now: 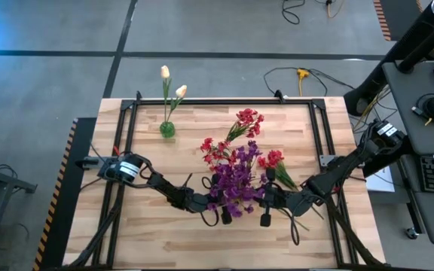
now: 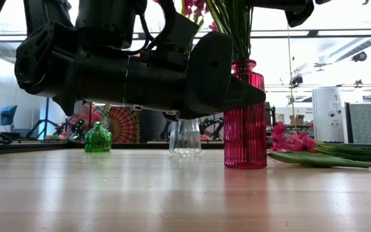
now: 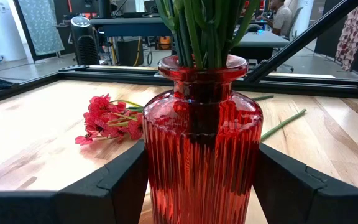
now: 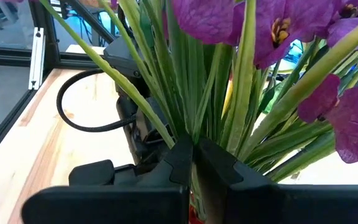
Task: Sort flowers into vase by color
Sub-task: Put the violet flowers into the red vase
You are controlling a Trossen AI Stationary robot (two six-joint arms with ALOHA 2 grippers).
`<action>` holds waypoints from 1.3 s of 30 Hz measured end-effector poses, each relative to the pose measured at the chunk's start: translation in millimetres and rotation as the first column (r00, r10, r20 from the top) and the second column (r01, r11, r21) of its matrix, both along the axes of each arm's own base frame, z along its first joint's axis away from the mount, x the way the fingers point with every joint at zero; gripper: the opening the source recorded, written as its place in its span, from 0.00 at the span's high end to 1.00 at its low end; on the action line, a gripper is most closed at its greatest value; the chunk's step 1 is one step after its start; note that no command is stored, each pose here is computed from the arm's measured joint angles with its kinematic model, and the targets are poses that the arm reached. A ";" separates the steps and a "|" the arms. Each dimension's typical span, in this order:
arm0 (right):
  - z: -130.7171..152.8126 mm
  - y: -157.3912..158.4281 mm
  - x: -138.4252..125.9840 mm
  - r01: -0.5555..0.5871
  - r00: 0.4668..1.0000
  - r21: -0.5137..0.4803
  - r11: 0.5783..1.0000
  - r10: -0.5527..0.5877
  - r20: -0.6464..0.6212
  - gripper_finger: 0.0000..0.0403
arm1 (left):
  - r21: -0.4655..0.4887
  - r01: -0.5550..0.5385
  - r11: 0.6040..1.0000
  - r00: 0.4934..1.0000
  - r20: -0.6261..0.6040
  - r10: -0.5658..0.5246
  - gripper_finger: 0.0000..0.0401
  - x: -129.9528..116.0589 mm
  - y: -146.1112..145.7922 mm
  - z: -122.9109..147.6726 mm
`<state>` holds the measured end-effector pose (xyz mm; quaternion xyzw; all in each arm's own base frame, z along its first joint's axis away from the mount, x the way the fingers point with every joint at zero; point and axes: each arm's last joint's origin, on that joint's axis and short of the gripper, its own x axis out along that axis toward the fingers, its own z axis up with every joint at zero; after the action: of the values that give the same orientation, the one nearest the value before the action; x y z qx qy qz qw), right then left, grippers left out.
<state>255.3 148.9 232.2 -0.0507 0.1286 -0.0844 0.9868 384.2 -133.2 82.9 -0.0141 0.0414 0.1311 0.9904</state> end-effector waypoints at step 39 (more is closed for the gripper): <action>5.1 -4.4 6.3 -0.006 1.000 0.002 1.000 0.006 0.007 0.77 | 0.001 0.000 1.000 1.000 -0.002 0.000 0.42 0.0 0.0 -0.2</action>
<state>261.6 144.5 237.3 -0.0496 0.1252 -0.0815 0.9875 384.1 -133.2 82.7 -0.0134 0.0424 0.1311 0.9904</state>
